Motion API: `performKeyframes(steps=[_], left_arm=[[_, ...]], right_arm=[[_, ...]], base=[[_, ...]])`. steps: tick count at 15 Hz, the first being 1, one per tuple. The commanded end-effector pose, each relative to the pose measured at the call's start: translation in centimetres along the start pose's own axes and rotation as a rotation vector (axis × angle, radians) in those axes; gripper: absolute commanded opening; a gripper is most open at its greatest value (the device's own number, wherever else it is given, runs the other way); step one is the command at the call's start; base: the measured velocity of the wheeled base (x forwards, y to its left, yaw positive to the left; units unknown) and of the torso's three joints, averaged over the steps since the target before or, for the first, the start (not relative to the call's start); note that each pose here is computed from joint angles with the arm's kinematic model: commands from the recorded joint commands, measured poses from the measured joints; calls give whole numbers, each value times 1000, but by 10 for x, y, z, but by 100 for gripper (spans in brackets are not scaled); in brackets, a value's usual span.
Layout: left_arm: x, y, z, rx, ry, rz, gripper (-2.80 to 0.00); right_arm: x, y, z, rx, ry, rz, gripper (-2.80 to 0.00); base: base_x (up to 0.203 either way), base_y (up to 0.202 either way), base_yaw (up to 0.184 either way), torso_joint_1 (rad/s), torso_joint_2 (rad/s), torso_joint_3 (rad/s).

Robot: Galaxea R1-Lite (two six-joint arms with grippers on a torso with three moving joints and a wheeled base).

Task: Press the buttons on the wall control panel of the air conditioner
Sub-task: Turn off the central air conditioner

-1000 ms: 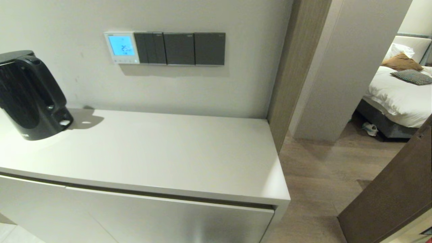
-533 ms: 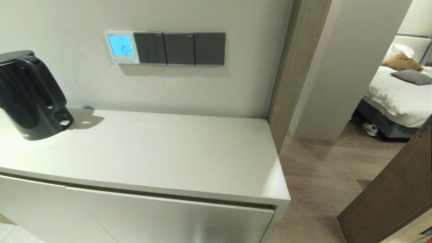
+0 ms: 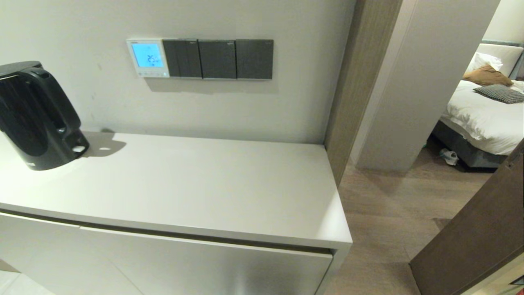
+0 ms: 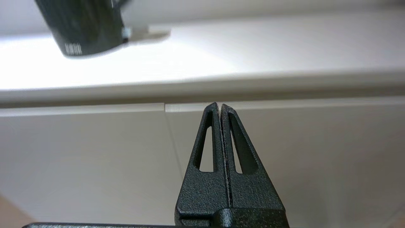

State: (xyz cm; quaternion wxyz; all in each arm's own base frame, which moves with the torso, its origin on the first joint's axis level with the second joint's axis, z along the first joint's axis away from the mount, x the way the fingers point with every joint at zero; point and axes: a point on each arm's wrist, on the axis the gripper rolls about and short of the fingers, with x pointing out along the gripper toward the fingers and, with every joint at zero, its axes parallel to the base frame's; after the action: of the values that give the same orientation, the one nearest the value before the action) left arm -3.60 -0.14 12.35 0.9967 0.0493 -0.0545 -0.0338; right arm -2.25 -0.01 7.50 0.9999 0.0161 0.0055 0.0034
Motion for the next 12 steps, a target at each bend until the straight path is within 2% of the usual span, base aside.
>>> performKeyframes(steps=[1,4,8,12], left_arm=[[9,3,30,-2,12,-14,-280],[27,9,73,-8,0,-32,-280],[73,17,131,-13,-40,-35,-280],[129,25,188,-74,-78,-39,-280]], right_arm=[[0,0,0,0,3,1,-280],[0,0,0,0,3,1,-280],[0,0,0,0,3,1,-280],[0,0,0,0,3,1,-280]], base=[[0,0,0,0,0,0],[0,0,0,0,0,0],[0,0,0,0,0,0],[0,0,0,0,0,0]])
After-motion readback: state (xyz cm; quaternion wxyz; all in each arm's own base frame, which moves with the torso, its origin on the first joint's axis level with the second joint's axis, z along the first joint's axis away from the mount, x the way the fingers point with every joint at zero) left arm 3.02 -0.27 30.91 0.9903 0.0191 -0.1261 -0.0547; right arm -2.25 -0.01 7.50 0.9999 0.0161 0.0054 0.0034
